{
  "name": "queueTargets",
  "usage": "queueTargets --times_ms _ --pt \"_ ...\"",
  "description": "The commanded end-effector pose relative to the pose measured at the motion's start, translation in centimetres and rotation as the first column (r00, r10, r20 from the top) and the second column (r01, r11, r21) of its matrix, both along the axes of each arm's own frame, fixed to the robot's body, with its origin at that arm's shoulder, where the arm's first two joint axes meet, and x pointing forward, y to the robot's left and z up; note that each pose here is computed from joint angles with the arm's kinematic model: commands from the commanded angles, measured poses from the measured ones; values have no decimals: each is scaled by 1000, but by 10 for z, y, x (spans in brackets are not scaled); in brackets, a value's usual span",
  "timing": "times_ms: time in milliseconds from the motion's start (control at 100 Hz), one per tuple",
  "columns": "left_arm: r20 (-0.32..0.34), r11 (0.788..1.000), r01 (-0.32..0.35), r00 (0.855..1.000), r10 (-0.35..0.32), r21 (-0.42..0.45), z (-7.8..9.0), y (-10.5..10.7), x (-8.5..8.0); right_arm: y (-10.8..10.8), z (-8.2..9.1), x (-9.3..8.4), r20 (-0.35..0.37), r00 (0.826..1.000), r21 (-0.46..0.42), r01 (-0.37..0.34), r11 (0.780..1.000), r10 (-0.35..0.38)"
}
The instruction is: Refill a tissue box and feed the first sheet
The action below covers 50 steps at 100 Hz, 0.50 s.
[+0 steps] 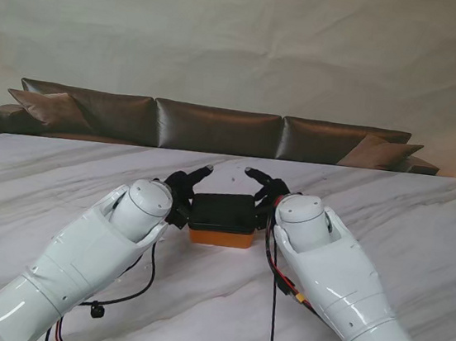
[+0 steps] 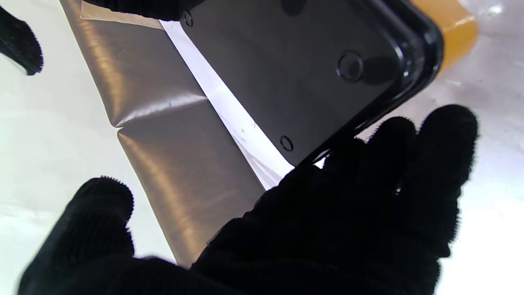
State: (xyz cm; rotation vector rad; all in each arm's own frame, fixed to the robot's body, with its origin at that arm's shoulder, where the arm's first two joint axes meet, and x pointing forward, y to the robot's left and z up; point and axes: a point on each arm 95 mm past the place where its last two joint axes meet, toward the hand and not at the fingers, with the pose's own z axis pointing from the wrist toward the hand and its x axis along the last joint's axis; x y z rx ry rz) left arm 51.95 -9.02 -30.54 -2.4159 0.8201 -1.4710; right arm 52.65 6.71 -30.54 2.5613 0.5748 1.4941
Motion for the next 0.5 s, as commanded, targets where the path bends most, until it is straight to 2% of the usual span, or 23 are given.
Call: queueTargets --times_ms 0,490 --pt "-9 996 63 998 -64 -57 2 -26 -4 25 9 -2 14 998 53 -57 997 57" --pt "-4 997 63 998 -64 -50 0 -27 3 25 6 -2 4 998 57 -56 997 56"
